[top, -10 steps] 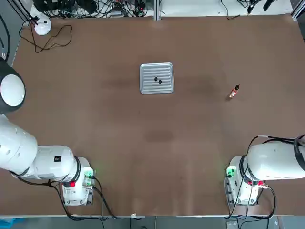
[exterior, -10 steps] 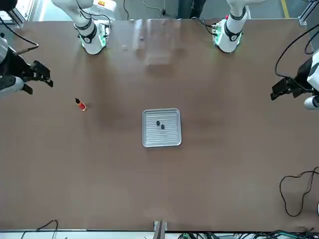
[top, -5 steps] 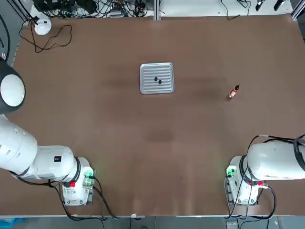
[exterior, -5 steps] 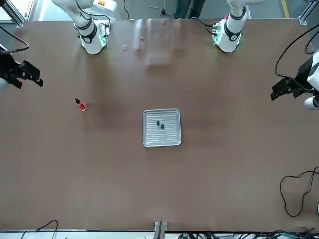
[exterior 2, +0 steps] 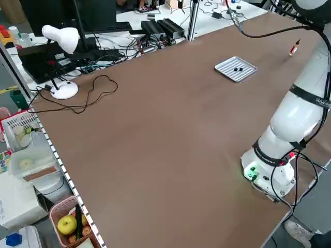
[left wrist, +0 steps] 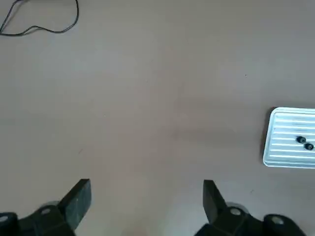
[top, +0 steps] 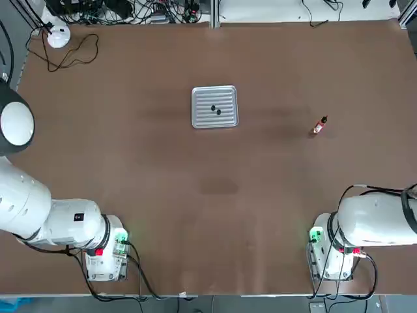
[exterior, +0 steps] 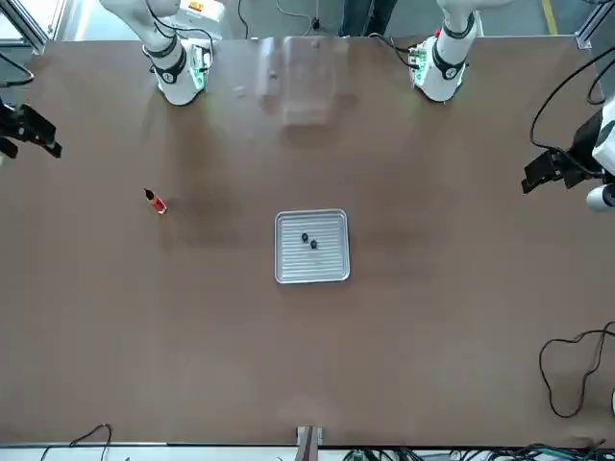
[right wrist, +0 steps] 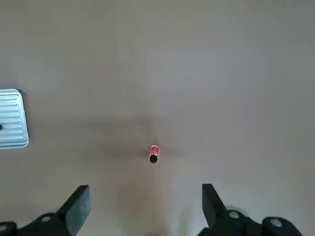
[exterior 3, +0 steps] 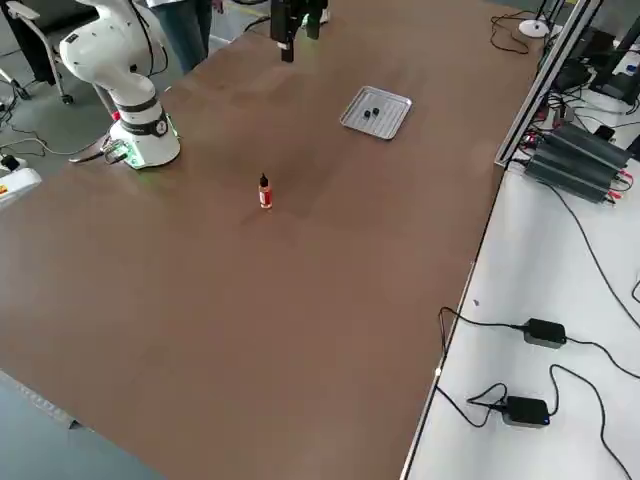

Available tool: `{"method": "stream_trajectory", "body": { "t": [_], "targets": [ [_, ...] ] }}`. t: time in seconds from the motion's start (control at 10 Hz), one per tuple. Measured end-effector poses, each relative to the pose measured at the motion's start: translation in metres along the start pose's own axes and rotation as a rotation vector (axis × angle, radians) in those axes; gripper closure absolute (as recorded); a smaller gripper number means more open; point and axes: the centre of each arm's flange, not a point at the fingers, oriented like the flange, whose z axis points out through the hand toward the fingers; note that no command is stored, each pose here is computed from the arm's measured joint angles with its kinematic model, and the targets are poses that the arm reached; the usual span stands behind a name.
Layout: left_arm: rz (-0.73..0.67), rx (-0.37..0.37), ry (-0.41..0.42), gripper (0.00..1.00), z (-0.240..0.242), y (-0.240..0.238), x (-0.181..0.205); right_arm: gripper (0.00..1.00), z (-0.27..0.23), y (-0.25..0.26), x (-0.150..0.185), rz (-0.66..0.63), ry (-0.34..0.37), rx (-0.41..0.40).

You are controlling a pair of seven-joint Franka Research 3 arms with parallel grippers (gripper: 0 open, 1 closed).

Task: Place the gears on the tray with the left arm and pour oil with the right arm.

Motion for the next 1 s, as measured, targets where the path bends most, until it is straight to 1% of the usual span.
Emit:
{"method": "stream_trajectory", "body": {
  "t": [0.6, 1.0],
  "targets": [
    [0.003, 0.0, 0.0, 0.0, 0.0, 0.0, 0.0, 0.0, 0.011, 0.0, 0.002, -0.004, -0.028, 0.002],
    [0.051, 0.0, 0.001, 0.0, 0.0, 0.002, 0.0, 0.0, 0.019, -0.001, 0.002, -0.006, -0.041, 0.003]
  ]
}}
